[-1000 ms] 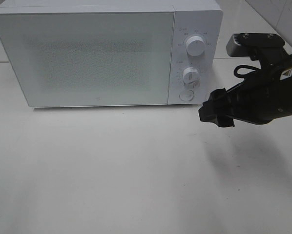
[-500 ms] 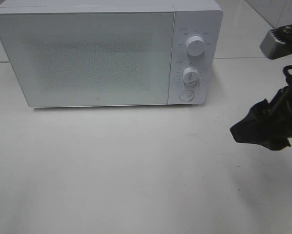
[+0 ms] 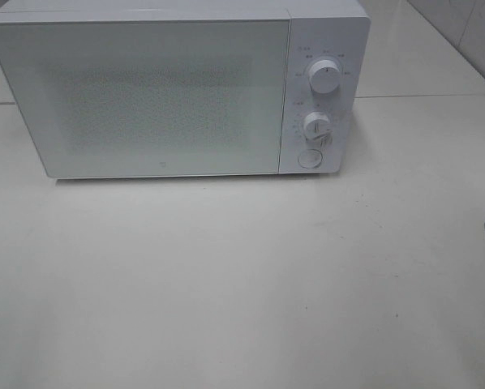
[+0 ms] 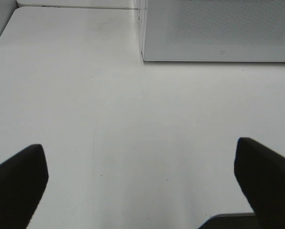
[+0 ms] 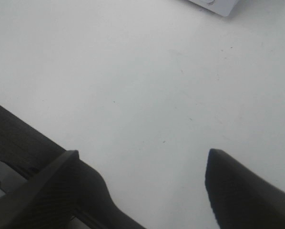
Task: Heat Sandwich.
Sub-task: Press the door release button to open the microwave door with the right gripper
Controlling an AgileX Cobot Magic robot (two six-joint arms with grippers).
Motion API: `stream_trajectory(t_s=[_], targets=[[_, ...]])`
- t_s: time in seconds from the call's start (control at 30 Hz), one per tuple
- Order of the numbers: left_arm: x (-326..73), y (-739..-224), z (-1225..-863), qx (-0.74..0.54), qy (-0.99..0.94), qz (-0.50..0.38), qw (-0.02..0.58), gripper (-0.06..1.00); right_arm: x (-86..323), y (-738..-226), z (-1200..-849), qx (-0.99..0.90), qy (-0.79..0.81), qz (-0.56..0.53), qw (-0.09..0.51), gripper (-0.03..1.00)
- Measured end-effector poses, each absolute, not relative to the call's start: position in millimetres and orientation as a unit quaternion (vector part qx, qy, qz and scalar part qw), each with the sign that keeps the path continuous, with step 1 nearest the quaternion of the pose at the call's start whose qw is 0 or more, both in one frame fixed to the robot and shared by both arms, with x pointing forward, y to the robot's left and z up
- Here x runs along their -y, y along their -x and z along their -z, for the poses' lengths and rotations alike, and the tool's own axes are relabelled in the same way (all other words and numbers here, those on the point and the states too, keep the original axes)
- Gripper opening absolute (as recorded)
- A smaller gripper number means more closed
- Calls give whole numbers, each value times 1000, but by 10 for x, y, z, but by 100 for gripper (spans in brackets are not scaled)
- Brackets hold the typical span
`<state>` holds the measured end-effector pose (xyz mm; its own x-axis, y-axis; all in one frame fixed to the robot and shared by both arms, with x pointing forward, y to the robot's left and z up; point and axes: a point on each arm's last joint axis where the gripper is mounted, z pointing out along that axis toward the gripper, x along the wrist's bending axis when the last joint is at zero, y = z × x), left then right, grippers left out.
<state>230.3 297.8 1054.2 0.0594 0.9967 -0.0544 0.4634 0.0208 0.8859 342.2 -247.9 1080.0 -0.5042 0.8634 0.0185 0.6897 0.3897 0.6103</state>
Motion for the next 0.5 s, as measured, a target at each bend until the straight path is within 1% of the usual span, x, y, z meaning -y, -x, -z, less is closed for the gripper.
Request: stream_trajectory(t_s=[0.03, 0.1, 0.13, 0.23, 0.5], targets=[[-2978, -2303, -10542, -596, -612, -339, 394, 99, 2508, -3364, -10824, -818, -472, -287, 161, 71], [-2978, -2303, -10542, -596, -612, -339, 394, 99, 2589, -3204, -10892, -811, -465, -302, 187, 75], [-2978, -2303, -10542, -596, -612, -339, 394, 99, 2589, -3204, -10892, -811, -465, -302, 187, 75], [-2978, -2303, -10542, -596, -612, -339, 394, 99, 2680, -3020, -10939, -803, -460, -313, 211, 81], [-2978, -2303, -10542, -596, -612, -339, 394, 99, 2822, -2794, -10957, -765, -502, -328, 234, 81]])
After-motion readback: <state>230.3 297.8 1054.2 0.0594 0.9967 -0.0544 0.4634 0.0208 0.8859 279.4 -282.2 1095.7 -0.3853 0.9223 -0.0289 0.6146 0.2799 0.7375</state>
